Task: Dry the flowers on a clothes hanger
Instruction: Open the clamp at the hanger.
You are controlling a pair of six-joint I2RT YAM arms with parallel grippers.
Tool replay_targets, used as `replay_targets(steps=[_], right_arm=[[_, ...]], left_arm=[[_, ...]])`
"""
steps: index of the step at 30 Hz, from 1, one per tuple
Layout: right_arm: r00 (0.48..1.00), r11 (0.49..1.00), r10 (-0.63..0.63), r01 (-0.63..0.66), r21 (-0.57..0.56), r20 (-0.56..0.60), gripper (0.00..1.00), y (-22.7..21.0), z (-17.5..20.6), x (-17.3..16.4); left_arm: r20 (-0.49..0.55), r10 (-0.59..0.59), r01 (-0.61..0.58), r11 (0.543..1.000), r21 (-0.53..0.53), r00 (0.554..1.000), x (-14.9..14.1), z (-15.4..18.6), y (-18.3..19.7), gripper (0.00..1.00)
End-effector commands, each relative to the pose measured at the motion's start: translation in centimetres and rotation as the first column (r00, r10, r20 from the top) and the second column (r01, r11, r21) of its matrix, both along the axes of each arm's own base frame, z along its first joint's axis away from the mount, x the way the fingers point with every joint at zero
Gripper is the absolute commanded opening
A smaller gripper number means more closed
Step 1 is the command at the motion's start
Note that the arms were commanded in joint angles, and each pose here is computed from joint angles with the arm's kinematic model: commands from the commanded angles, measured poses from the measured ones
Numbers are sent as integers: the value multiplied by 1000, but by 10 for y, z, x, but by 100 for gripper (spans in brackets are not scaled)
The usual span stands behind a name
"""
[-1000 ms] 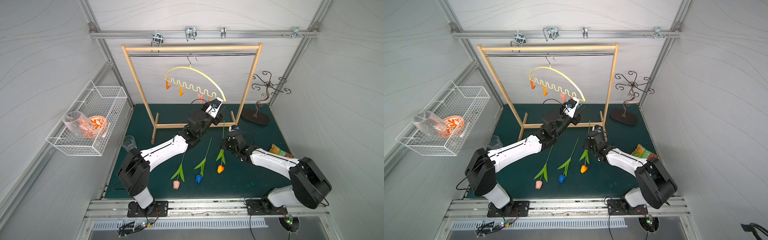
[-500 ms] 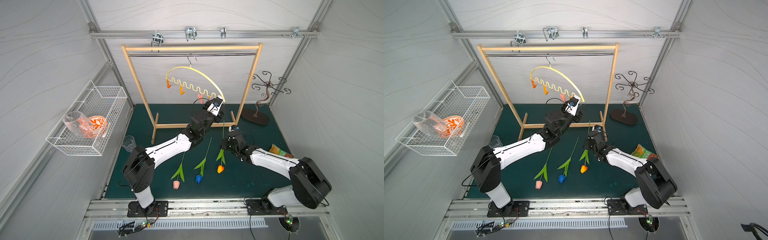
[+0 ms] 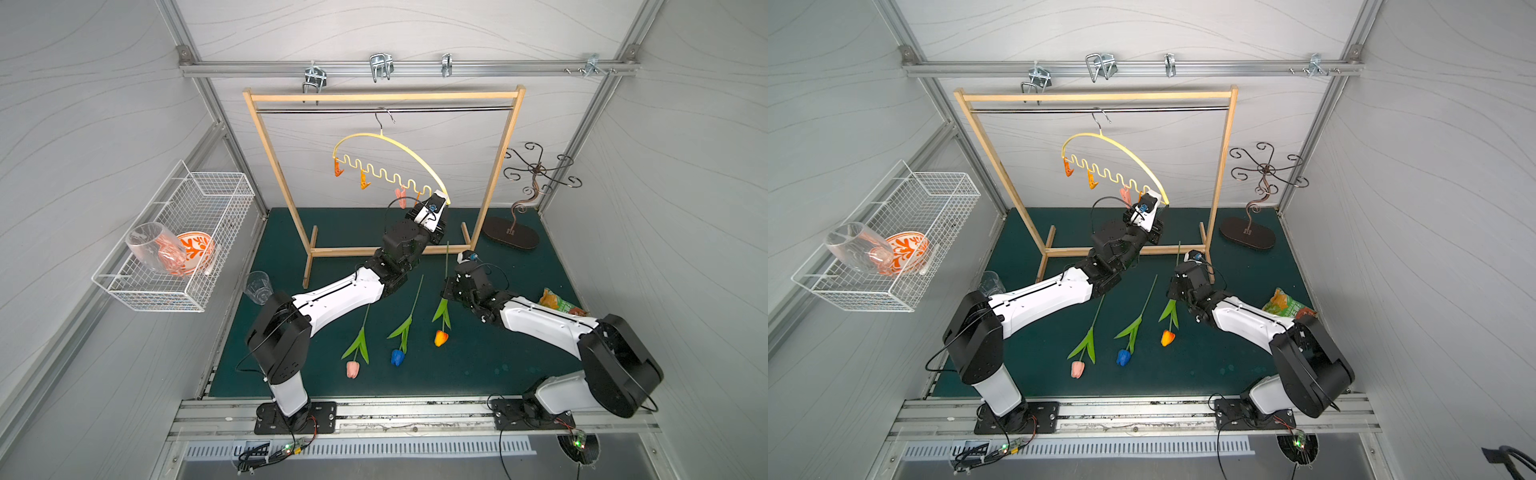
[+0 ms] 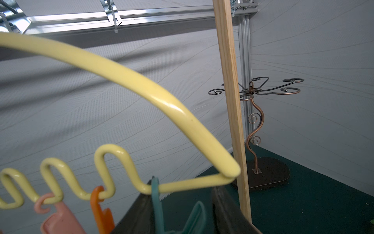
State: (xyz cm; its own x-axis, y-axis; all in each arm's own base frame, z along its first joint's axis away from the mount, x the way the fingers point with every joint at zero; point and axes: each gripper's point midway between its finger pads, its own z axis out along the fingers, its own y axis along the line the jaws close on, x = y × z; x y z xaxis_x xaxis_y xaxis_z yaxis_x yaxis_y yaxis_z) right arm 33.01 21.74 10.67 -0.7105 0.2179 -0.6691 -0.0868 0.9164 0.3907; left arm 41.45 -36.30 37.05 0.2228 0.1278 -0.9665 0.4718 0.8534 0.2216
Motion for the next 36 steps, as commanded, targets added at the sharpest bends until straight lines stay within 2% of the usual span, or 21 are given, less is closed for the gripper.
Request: replay_targets(steps=[1, 14, 23, 28, 30, 36], right_arm=[[1000, 1000, 2, -2, 18, 29, 0, 1, 11, 4], [999, 1000, 0, -1, 20, 32, 0, 1, 12, 4], [997, 999, 25, -27, 30, 70, 0, 3, 27, 3], [978, 983, 86, -115, 146, 190, 0, 9, 78, -10], [962, 961, 106, -164, 224, 251, 0, 16, 101, -14], [929, 880, 199, -309, 359, 312, 0, 45, 138, -23]], left_arm=[[65, 10, -5, 997, -83, 998, -1, 34, 1, 43], [45, -5, 9, 994, -105, 999, -11, 36, 2, 26], [-21, -42, 39, 994, -101, 999, -21, 33, 2, 30], [-62, -68, 58, 988, -144, 996, -30, 45, 10, 30], [-82, -91, 76, 981, -176, 992, -36, 51, 12, 30], [-160, -170, 126, 959, -254, 972, -47, 59, 11, 30]])
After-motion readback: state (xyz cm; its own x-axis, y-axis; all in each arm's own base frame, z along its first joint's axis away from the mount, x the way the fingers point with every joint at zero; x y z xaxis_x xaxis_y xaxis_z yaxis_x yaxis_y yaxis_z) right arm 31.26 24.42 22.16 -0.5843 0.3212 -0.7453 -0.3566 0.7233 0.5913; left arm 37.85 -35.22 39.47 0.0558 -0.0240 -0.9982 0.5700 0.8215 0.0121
